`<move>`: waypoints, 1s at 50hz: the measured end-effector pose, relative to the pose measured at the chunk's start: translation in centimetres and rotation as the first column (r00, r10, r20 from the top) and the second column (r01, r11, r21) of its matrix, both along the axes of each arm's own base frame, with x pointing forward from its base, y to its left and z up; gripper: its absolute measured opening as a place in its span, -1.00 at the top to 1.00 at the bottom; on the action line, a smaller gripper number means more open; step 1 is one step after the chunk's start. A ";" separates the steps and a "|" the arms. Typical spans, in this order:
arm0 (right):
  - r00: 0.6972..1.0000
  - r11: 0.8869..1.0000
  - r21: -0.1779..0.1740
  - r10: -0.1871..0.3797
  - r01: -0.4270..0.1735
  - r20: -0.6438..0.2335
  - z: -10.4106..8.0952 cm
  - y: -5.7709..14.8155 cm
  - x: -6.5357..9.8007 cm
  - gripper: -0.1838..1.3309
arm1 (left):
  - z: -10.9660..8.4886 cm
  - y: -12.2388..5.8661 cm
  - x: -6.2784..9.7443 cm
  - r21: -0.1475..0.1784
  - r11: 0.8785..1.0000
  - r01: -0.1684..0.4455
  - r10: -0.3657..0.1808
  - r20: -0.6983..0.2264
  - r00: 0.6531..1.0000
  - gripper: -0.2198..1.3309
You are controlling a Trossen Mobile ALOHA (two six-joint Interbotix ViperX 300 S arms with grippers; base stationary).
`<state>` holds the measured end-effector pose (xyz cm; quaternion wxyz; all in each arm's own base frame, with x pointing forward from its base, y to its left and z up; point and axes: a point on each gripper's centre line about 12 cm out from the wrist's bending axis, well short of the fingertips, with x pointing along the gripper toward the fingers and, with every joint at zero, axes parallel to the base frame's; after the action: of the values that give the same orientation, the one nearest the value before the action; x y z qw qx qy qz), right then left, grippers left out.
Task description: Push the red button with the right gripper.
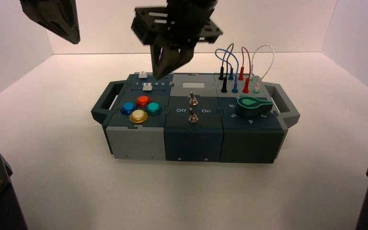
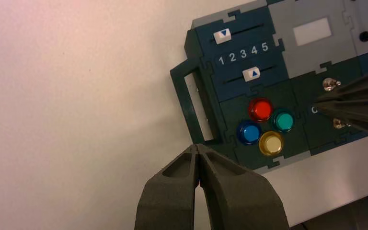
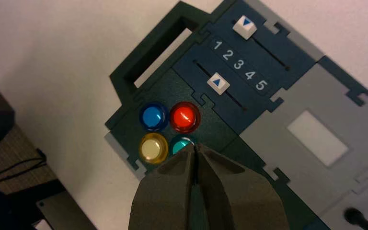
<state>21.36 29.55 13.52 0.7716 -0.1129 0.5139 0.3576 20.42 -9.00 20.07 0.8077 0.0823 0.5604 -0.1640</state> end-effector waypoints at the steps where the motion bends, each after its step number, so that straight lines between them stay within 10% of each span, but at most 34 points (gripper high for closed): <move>1: 1.000 1.000 -0.002 -0.002 0.002 -0.003 -0.1 0.0 0.1 0.95 | -0.1 0.0 0.0 0.002 1.000 0.001 -0.001 -0.001 1.000 0.93; 50: 0.994 0.997 -0.070 0.024 -0.032 -0.110 -4.5 3.8 -0.1 0.95 | -1.1 0.4 -0.7 0.022 1.000 0.009 -0.009 -0.024 1.000 0.93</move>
<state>21.24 33.37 9.05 0.7326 -0.1280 0.5662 0.3553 19.73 -8.59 18.97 0.7993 0.0917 0.5713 -0.1624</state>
